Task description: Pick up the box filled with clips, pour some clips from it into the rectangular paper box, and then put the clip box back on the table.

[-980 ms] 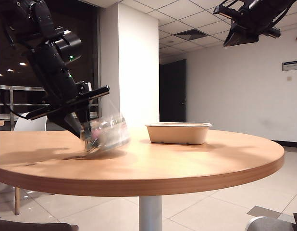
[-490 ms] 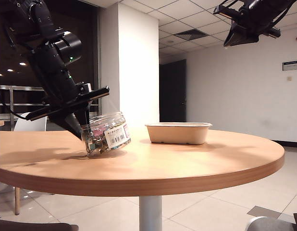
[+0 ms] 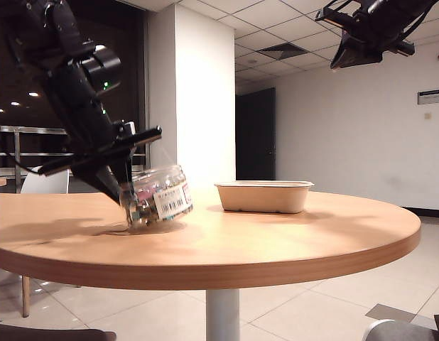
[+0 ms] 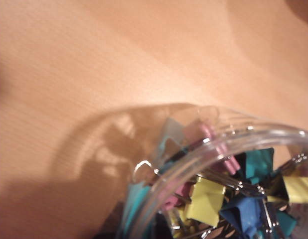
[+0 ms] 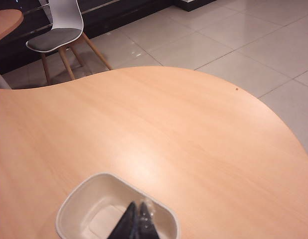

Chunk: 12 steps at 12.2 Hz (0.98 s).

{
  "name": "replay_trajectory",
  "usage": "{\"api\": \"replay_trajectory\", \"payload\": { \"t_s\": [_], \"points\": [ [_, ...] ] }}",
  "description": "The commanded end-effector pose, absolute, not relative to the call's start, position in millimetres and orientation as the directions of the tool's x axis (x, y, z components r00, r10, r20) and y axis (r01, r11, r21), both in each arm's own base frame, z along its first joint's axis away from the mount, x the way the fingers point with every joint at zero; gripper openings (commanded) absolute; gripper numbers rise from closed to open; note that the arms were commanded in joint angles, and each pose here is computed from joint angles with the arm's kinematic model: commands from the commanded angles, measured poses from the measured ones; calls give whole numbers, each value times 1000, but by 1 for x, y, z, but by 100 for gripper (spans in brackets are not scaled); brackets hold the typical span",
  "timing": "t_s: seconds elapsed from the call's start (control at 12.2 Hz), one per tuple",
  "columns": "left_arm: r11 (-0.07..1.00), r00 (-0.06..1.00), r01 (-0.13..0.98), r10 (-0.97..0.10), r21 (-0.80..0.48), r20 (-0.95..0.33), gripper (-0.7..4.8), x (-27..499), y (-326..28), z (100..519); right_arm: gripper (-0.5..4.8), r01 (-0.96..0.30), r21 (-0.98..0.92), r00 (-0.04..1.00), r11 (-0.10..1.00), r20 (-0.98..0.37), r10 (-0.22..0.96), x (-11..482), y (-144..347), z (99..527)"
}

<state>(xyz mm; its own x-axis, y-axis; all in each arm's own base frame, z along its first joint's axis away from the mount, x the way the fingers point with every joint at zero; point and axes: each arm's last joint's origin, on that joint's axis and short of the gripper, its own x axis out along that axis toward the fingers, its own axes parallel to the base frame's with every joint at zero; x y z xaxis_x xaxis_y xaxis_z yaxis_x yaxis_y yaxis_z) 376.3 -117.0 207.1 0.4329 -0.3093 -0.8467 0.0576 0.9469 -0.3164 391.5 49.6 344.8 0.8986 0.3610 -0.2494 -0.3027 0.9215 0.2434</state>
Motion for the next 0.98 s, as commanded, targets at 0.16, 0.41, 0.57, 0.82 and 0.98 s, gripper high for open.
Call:
{"api": "replay_trajectory", "payload": {
  "t_s": [0.16, 0.41, 0.57, 0.82, 0.98],
  "points": [
    [942, 470, 89, -326, -323, -820, -6, 385, -120, 253, -1, -279, 279, 888, 919, -290, 358, 406, 51, 325],
    [944, 501, 129, -327, -304, -801, -6, 389, -121, 277, 280, -246, 321, 864, 914, -354, 357, 420, 53, 297],
    [950, 524, 149, -311, -274, -793, -6, 390, -121, 293, 312, -262, 361, 828, 895, -392, 401, 433, 56, 270],
    [949, 534, 160, -315, -272, -785, -6, 391, -121, 304, 247, -275, 365, 814, 889, -403, 418, 447, 66, 241],
    [946, 529, 165, -323, -278, -785, -6, 390, -121, 305, 248, -249, 392, 779, 886, -463, 424, 462, 79, 189]
  ]
}}
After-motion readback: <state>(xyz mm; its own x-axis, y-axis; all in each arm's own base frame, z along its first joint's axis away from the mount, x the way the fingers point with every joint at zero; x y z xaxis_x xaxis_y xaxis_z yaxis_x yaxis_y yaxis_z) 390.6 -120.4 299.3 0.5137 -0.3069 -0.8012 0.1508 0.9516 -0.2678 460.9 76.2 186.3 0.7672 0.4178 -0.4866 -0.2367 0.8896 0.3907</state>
